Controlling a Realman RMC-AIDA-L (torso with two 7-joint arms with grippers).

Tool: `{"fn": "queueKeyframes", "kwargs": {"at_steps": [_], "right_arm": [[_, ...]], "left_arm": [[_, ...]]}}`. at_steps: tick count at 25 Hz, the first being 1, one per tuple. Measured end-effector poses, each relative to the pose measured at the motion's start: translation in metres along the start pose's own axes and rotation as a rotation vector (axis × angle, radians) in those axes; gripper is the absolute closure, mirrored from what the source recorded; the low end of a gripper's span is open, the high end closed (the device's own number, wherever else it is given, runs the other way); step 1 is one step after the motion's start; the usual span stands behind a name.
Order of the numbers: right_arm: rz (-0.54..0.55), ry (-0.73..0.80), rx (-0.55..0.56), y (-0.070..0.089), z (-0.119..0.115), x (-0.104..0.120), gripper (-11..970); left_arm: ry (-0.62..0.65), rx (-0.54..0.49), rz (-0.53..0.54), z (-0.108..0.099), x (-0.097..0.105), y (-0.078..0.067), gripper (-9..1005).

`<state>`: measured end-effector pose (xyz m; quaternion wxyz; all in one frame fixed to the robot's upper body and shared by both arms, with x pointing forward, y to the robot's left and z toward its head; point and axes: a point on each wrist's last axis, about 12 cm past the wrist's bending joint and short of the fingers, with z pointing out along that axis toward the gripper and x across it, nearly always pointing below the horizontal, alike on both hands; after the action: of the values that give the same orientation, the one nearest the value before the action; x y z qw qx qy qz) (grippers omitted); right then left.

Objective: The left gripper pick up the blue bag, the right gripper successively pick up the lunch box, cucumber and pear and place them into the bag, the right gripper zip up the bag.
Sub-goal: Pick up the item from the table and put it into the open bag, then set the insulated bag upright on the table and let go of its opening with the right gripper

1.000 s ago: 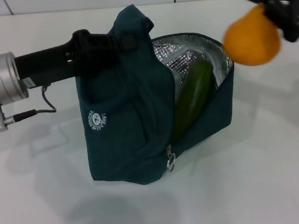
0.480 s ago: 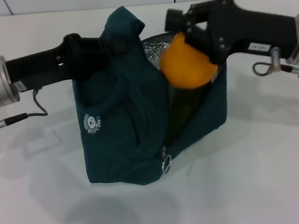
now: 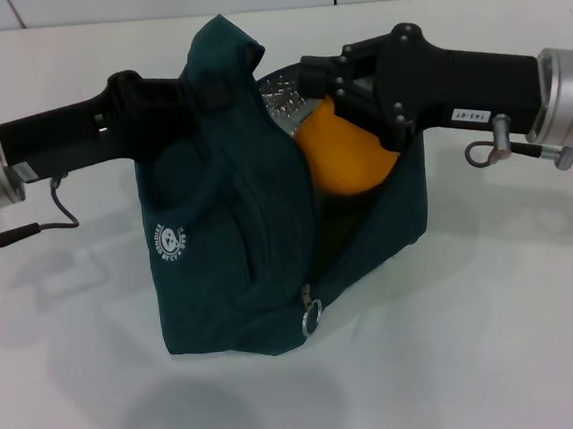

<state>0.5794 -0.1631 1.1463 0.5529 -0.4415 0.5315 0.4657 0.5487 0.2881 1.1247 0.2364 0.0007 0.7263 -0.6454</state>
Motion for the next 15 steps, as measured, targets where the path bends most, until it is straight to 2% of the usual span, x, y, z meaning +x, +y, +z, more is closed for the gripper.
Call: {"fn": "queueKeyframes", "kwargs": {"at_steps": [15], "right_arm": [[0.042, -0.010, 0.035, -0.0007, 0.0011, 0.0042, 814]], "left_arm": [[0.001, -0.004, 0.003, -0.0019, -0.0011, -0.0003, 956]]}}
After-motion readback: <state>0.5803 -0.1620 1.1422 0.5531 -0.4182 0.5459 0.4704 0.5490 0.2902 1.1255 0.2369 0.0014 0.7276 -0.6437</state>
